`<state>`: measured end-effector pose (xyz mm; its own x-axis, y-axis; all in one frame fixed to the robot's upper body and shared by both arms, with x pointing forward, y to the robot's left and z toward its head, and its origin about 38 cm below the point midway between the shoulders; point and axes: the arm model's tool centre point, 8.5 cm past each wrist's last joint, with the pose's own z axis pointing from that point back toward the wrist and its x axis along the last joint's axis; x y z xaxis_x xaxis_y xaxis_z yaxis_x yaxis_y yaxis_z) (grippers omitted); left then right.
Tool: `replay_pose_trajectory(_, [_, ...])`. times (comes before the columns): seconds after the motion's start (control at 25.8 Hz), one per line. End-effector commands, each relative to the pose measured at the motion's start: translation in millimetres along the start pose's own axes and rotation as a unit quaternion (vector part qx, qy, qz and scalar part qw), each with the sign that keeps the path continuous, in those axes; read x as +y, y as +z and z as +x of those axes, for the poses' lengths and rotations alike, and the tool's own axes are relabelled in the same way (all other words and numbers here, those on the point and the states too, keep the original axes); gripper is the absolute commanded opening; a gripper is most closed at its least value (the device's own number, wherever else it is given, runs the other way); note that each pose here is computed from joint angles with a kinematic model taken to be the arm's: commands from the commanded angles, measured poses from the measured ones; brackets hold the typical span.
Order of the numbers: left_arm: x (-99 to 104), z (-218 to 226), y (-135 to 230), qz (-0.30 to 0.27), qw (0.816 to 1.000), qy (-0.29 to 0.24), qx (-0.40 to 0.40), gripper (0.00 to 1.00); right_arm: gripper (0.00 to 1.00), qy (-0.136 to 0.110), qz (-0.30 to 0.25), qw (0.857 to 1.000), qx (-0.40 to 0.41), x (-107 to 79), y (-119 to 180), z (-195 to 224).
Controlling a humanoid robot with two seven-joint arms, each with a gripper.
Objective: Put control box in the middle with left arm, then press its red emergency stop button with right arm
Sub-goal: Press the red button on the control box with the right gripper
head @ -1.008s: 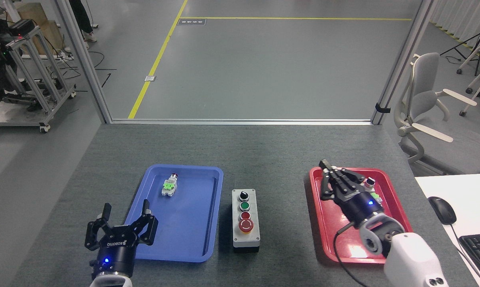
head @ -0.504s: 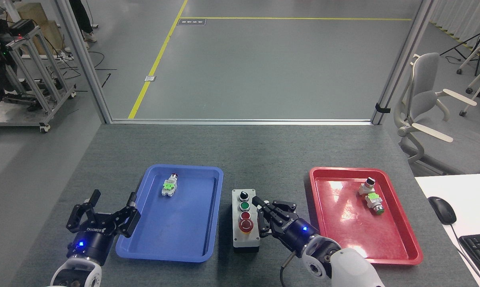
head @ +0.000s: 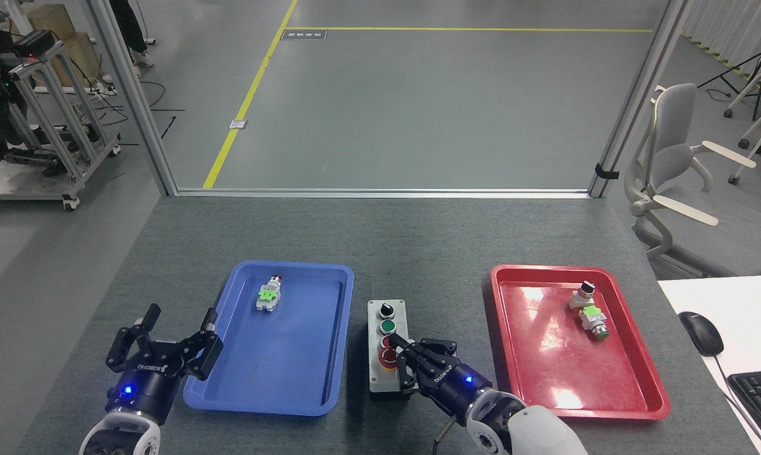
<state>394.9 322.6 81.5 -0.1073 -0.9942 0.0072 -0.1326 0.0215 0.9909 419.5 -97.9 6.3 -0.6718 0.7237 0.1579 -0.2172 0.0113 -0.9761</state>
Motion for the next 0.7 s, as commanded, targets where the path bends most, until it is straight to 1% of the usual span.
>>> replay_pose_trajectory(0.0, [-4, 6, 3, -0.002, 1.000, 0.005, -0.002, 1.00, 0.00, -0.003, 0.007, 1.000, 0.003, 6.4, 1, -1])
replay_pose_trajectory(0.08, [-15, 17, 14, -0.009, 1.000, 0.015, 0.000, 1.00, 0.00, -0.005, 0.012, 1.000, 0.004, 10.2, 2, 0])
replay_pose_trajectory(0.19, [-15, 29, 21, -0.003, 1.000, 0.027, -0.004, 0.99, 0.00, -0.006, 0.018, 1.000, 0.006, 14.9, 4, -1])
replay_pose_trajectory(0.27, [-18, 34, 26, -0.005, 0.999, 0.034, -0.004, 0.99, 0.00, -0.007, 0.019, 1.000, 0.008, 15.7, 3, -2])
replay_pose_trajectory(0.43, [-19, 43, 27, 0.006, 0.999, 0.047, -0.004, 0.99, 0.00, -0.006, 0.023, 1.000, 0.005, 18.1, 3, 0])
replay_pose_trajectory(0.5, [-21, 58, 24, 0.011, 0.998, 0.067, -0.003, 0.99, 0.00, -0.002, 0.036, 0.999, 0.003, 26.0, 5, 1])
replay_pose_trajectory(0.58, [-23, 77, 17, 0.017, 0.996, 0.092, 0.001, 0.99, 0.00, -0.001, 0.036, 0.999, 0.005, 25.6, 4, 1])
replay_pose_trajectory(0.66, [-25, 83, 11, 0.016, 0.996, 0.093, 0.005, 0.99, 0.01, -0.004, 0.030, 0.999, 0.011, 21.1, 3, -3])
